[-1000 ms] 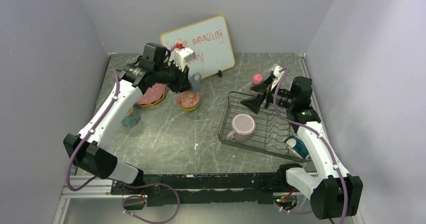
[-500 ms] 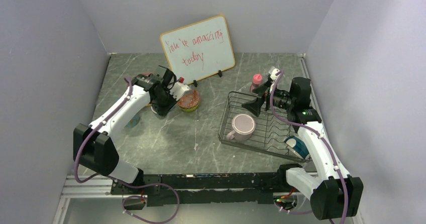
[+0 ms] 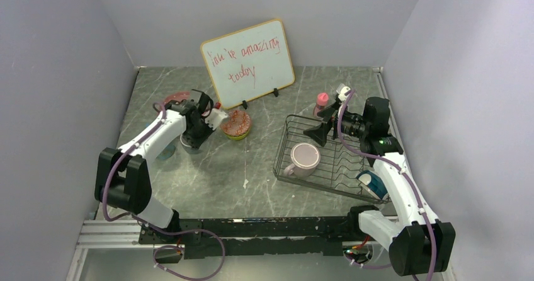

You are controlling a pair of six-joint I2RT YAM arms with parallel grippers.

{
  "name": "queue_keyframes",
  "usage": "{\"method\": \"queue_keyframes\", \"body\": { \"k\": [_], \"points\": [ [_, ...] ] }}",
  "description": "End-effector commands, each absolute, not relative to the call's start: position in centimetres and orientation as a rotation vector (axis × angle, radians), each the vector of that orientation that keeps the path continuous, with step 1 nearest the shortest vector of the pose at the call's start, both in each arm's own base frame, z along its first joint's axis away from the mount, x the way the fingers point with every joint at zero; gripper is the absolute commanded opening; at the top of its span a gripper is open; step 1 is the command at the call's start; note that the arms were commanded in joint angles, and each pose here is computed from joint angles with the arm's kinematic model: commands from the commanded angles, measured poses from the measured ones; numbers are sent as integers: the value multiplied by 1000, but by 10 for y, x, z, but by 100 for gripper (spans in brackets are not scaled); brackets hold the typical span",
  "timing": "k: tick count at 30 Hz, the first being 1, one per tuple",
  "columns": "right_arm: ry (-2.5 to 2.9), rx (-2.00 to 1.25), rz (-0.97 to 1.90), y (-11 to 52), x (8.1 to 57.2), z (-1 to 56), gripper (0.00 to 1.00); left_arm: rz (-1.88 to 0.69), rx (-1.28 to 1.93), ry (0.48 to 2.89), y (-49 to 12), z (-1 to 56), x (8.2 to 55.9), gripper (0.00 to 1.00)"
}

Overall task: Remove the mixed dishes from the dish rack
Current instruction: Place the cup at the center of the board.

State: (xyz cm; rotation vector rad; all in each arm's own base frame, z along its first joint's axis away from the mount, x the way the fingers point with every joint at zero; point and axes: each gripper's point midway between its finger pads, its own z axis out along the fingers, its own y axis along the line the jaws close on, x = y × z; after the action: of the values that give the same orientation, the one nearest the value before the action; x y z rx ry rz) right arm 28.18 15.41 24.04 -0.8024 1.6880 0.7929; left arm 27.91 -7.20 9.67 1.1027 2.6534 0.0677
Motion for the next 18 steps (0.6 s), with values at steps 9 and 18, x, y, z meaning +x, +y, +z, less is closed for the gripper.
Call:
{"method": "queue_keyframes", "body": {
  "k": [9,18],
  "points": [
    [1613,-832,743,152,286,259,99,-49,947,2611,-67,93,303,3],
    [1613,-831,745,152,286,258,99,-73,911,2637,-64,82,304,5]
  ]
}}
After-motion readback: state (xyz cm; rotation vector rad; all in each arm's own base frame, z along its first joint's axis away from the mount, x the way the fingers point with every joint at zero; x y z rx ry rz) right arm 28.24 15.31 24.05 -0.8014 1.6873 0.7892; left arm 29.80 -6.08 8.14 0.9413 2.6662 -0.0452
